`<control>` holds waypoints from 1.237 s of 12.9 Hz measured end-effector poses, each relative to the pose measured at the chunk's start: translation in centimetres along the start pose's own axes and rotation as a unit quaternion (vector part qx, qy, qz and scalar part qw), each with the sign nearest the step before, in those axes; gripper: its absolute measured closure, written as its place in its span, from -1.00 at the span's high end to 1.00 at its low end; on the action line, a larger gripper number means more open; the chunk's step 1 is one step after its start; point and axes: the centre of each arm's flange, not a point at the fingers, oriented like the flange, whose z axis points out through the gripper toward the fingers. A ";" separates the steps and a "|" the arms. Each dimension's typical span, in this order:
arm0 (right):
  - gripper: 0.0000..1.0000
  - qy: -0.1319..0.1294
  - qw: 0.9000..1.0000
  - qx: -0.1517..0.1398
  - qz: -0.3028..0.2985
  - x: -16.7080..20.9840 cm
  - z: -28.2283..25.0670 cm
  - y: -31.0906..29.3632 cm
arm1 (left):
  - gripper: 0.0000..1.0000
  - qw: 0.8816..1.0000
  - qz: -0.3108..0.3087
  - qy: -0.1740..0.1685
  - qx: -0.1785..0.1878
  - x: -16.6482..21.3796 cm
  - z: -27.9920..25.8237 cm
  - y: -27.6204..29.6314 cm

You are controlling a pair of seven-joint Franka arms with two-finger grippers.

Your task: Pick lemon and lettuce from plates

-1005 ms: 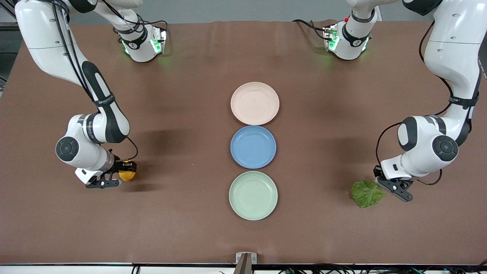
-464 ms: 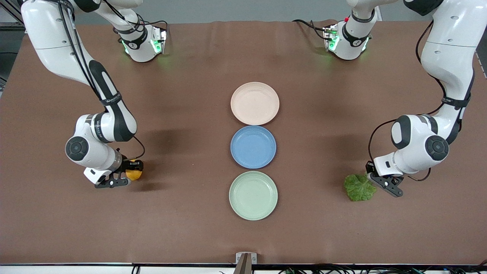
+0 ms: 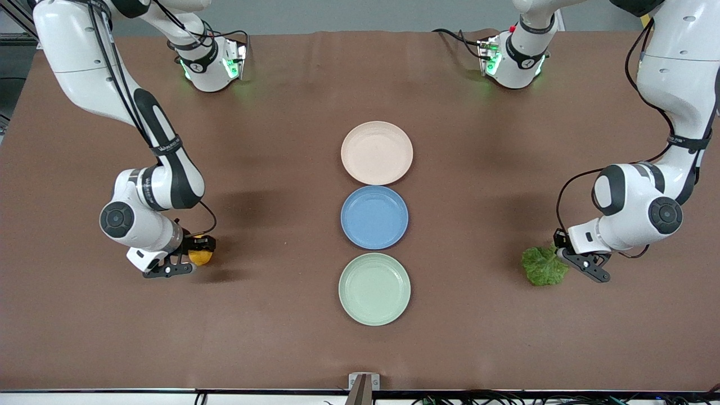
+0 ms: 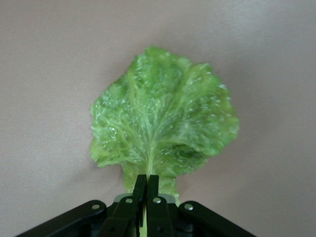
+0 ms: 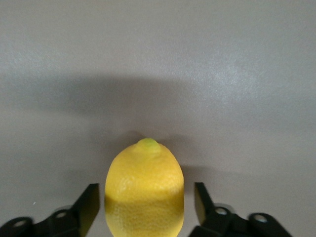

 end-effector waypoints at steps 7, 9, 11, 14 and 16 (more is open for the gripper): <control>1.00 -0.023 1.000 -0.002 0.013 1.7 -9.5 1.0 | 0.22 1.000 -0.018 -0.002 -0.013 1.4 -0.8 1.8; 1.00 -0.039 0.999 -0.003 0.027 0.9 -13.5 1.5 | 0.62 0.999 -0.042 -0.014 -0.017 2.2 -3.1 1.4; 1.00 -0.064 0.997 -0.002 0.036 -0.1 -18.4 1.8 | 1.00 0.998 -0.070 -0.005 -0.009 3.6 -7.1 1.6; 1.00 -0.089 0.995 -0.001 0.047 -1.1 -25.4 2.8 | 1.00 0.991 -0.133 -0.001 0.008 4.4 -13.4 3.2; 1.00 -0.084 0.995 0.000 0.061 -1.2 -28.2 4.6 | 1.00 0.984 -0.175 -0.005 0.018 4.1 -17.5 4.5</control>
